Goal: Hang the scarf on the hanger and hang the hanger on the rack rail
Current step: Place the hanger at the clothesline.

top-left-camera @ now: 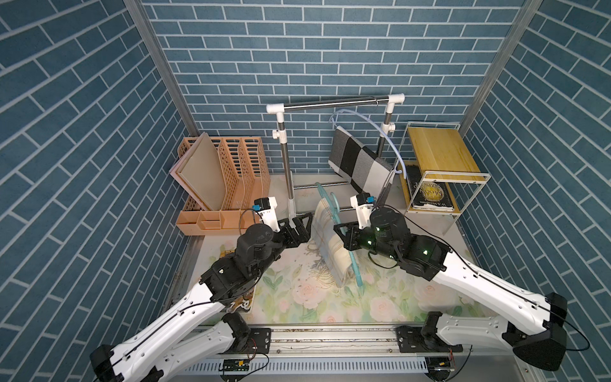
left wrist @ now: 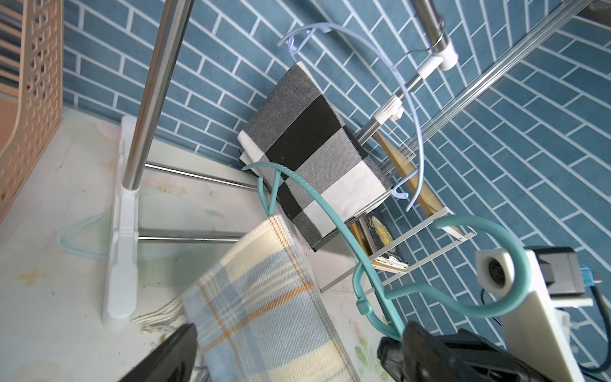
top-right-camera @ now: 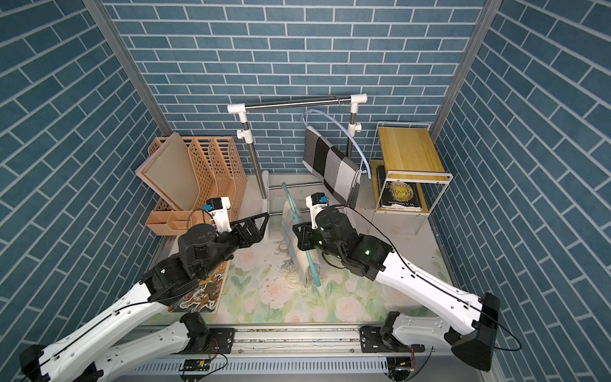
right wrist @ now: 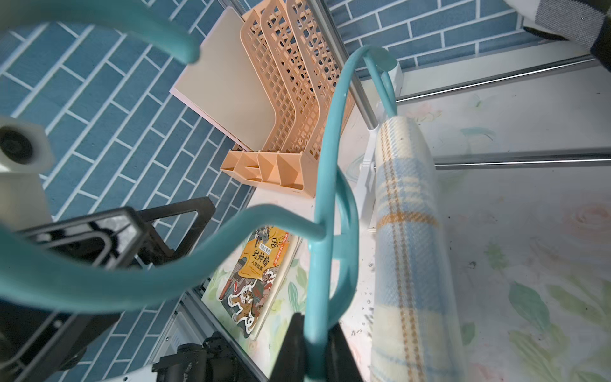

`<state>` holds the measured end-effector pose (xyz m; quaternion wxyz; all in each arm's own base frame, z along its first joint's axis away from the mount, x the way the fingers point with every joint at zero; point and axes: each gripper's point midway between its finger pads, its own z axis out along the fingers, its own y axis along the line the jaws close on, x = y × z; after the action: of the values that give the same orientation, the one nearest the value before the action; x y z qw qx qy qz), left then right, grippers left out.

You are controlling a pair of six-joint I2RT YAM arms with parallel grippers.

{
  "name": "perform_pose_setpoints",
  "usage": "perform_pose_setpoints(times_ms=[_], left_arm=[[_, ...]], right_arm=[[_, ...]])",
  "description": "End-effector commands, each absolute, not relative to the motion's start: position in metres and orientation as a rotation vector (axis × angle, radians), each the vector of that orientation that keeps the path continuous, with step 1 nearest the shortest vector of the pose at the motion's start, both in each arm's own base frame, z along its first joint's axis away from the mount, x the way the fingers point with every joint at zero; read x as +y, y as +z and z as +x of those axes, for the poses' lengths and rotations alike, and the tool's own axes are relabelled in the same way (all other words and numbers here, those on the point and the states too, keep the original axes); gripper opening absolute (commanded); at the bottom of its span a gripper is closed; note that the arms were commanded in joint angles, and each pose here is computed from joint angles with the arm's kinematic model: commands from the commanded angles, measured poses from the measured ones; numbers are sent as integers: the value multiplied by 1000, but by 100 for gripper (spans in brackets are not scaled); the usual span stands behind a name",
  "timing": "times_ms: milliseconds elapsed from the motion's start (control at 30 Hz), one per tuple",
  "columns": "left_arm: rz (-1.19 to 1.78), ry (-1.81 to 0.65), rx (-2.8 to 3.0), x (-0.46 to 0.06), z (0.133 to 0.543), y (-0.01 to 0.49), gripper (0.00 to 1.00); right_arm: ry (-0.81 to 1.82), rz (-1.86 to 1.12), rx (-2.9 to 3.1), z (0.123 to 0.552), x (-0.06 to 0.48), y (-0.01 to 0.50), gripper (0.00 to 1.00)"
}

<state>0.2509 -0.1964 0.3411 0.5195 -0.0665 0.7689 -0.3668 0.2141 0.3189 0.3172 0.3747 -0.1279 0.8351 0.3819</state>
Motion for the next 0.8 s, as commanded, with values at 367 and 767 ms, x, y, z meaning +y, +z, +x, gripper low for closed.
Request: perform_pose_setpoints(times_ms=[367, 767], left_arm=[[-161, -811, 1677, -178, 258, 391, 100], [-249, -700, 1680, -151, 264, 385, 100]], right_arm=[[1088, -384, 2033, 242, 323, 399, 0], [1075, -315, 1946, 310, 334, 487, 0]])
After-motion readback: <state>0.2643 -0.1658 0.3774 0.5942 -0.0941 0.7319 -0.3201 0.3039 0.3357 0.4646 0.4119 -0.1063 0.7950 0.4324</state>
